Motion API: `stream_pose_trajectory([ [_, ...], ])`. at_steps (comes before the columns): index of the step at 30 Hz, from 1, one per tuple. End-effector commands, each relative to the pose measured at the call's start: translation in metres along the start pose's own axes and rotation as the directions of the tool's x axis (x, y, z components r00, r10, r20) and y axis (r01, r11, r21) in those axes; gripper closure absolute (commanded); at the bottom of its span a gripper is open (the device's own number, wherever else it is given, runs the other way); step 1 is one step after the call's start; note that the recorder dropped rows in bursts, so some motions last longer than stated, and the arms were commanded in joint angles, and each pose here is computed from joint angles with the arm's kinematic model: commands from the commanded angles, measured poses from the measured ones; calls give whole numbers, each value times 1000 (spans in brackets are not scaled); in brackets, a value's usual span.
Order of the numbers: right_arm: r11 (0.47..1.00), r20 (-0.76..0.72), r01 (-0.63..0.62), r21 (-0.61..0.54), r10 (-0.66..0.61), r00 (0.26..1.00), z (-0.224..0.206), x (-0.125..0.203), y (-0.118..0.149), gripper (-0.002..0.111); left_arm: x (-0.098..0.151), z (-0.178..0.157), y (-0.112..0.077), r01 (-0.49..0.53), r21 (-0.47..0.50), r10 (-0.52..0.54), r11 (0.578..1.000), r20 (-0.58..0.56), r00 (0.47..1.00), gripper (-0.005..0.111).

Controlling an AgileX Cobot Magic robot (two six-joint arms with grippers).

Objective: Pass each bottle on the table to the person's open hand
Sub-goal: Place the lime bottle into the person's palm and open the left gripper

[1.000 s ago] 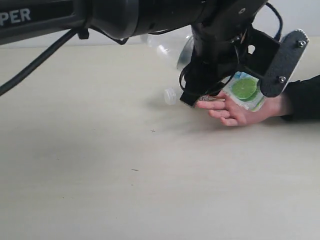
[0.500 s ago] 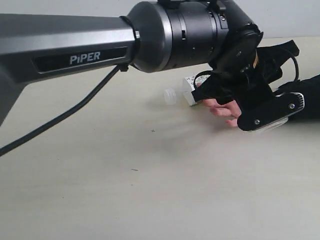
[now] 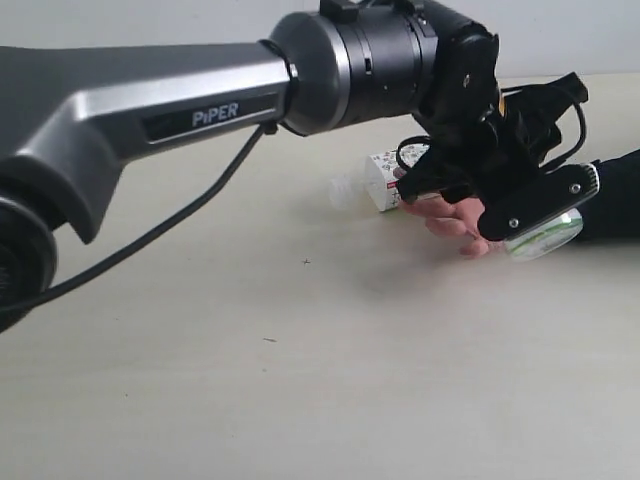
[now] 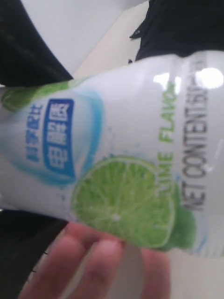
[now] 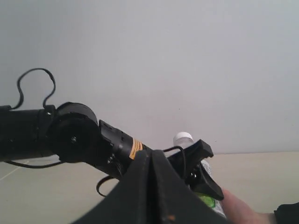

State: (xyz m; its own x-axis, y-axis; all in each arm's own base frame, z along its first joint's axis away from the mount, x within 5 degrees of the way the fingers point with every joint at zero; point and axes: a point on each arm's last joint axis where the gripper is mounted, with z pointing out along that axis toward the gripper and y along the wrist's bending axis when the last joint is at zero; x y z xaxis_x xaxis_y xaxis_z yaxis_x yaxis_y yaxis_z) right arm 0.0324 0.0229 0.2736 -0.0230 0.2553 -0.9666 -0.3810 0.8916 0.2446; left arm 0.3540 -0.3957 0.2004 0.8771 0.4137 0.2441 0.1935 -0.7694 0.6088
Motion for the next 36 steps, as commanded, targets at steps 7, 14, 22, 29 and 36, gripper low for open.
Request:
stream_pose_trajectory([
  [7, 1000, -1, 2, 3, -2, 1000, 0, 1, 0, 108, -2, 14, -4, 191, -17, -191, 981, 6, 982, 107],
  [14, 1000, -1, 2, 3, -2, 1000, 0, 1, 0, 108, -5, 32, -16, 231, 23, -231, 973, 10, 973, 107],
  [22, 1000, -1, 2, 3, -2, 1000, 0, 1, 0, 108, -3, 35, -14, 228, -17, -228, 973, 0, 974, 107],
  [29, 1000, -1, 2, 3, -2, 1000, 0, 1, 0, 108, -4, 35, -15, 272, -12, -272, 962, 2, 962, 86],
  [36, 1000, -1, 2, 3, -2, 1000, 0, 1, 0, 108, -4, 35, -15, 286, -12, -286, 958, 2, 958, 33],
])
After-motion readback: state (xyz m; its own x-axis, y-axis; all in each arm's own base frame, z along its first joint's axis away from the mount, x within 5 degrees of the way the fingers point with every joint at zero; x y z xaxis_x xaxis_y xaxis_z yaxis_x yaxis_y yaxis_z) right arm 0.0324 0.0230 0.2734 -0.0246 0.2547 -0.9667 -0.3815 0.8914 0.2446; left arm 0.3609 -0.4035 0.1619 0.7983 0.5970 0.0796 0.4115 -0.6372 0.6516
